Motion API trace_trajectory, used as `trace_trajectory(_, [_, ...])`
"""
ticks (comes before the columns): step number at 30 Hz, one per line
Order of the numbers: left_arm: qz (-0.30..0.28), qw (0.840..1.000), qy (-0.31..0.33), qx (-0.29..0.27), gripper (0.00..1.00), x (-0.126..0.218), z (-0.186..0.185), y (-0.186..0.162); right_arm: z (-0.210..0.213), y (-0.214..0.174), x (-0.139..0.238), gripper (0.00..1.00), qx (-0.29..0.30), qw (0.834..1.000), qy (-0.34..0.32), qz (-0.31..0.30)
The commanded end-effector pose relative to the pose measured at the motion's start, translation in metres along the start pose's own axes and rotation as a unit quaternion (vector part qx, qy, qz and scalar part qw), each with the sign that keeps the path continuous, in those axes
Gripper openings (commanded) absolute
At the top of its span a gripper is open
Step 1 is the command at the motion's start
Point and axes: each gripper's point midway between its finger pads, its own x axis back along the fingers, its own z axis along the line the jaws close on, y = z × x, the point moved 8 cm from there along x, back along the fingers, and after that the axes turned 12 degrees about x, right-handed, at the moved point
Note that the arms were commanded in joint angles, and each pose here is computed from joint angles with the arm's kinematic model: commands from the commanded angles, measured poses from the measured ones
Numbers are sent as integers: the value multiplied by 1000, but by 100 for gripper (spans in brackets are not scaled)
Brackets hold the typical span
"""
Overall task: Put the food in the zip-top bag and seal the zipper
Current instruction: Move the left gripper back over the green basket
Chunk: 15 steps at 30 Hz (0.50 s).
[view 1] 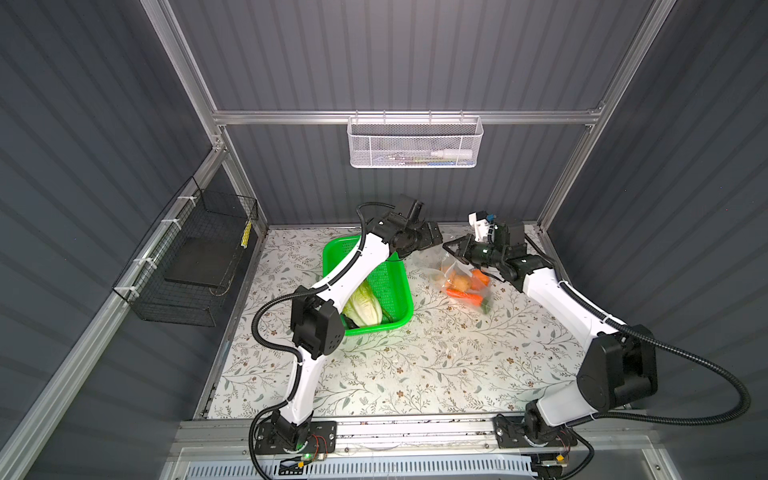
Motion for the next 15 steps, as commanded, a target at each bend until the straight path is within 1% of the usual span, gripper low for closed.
trace_trajectory(1, [-43, 999, -24, 13, 100, 53, -7, 15, 2, 3, -2, 0, 13, 1000, 3, 2])
trace_trajectory(4, [-67, 998, 9, 18, 100, 73, 12, 17, 1, 3, -2, 0, 14, 1000, -2, 4])
trace_trajectory(7, [-83, 995, 34, 41, 100, 92, 35, 16, -1, 4, -3, 0, 14, 1000, -4, 4])
trace_trajectory(9, [-89, 992, 62, 58, 100, 103, 56, 12, -1, 4, -3, 0, 13, 1000, -5, 5])
trace_trajectory(12, [-98, 984, 135, 62, 100, 122, 88, 2, -2, 4, -2, 0, 14, 1000, -7, 6])
trace_trajectory(15, [-102, 971, 204, 65, 100, 135, 115, -13, -3, 3, -3, 0, 13, 1000, -9, 8])
